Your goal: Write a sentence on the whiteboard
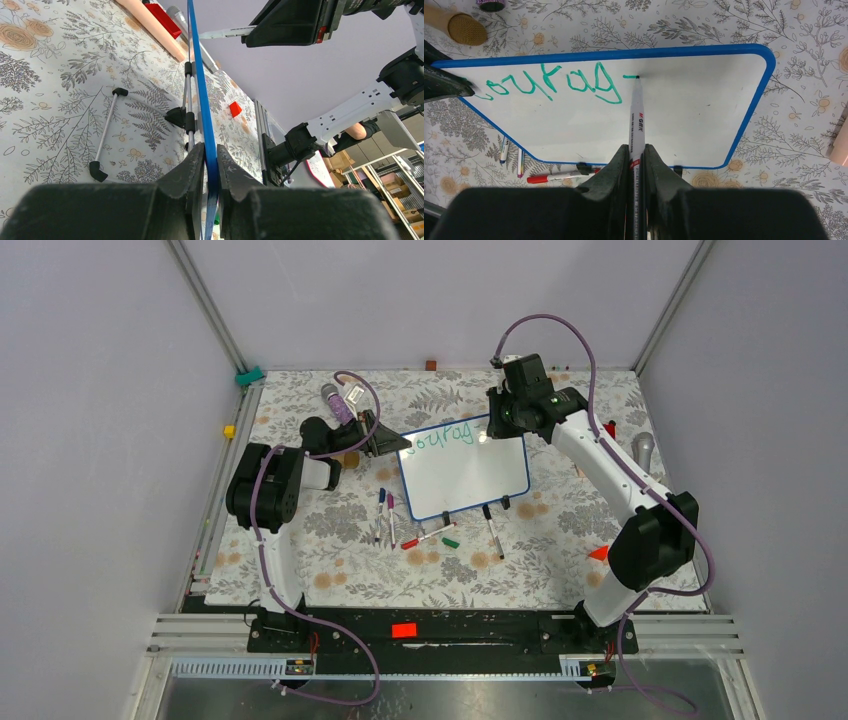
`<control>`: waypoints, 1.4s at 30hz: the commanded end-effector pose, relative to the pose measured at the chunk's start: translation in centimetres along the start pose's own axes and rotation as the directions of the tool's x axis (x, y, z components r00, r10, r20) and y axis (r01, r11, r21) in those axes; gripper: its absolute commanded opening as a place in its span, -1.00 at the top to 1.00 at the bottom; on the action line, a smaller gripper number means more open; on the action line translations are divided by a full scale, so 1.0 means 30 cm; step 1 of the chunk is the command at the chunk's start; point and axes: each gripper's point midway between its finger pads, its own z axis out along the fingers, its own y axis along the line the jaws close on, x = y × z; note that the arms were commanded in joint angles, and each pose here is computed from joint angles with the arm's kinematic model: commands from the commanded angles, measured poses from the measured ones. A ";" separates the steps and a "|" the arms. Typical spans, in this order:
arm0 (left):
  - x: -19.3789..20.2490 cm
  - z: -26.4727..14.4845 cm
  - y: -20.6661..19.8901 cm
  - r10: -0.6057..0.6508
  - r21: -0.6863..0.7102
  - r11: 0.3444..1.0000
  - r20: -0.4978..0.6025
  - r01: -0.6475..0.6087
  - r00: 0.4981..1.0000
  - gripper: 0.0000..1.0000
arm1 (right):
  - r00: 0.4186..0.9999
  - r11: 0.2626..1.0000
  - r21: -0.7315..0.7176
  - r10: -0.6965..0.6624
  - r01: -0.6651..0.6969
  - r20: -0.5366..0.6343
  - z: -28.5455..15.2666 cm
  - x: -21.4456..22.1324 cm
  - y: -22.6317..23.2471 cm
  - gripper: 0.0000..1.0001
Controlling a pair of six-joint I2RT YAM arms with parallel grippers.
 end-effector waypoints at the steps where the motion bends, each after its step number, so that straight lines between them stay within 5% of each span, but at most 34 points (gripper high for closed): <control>1: -0.035 0.022 -0.078 0.107 0.052 0.993 0.011 -0.107 0.994 0.89 | 0.999 1.000 0.017 0.004 -0.005 0.049 -0.004 -0.064 -0.006 1.00; 21: -0.028 0.022 -0.086 0.108 0.060 0.992 -0.002 -0.108 0.994 0.91 | 0.999 0.996 -0.092 0.017 -0.014 0.032 0.001 -0.040 0.056 1.00; 42: -0.033 0.016 -0.085 0.119 0.076 0.990 -0.026 -0.117 0.993 0.91 | 1.000 0.998 0.063 0.022 -0.022 0.001 -0.004 -0.010 -0.037 1.00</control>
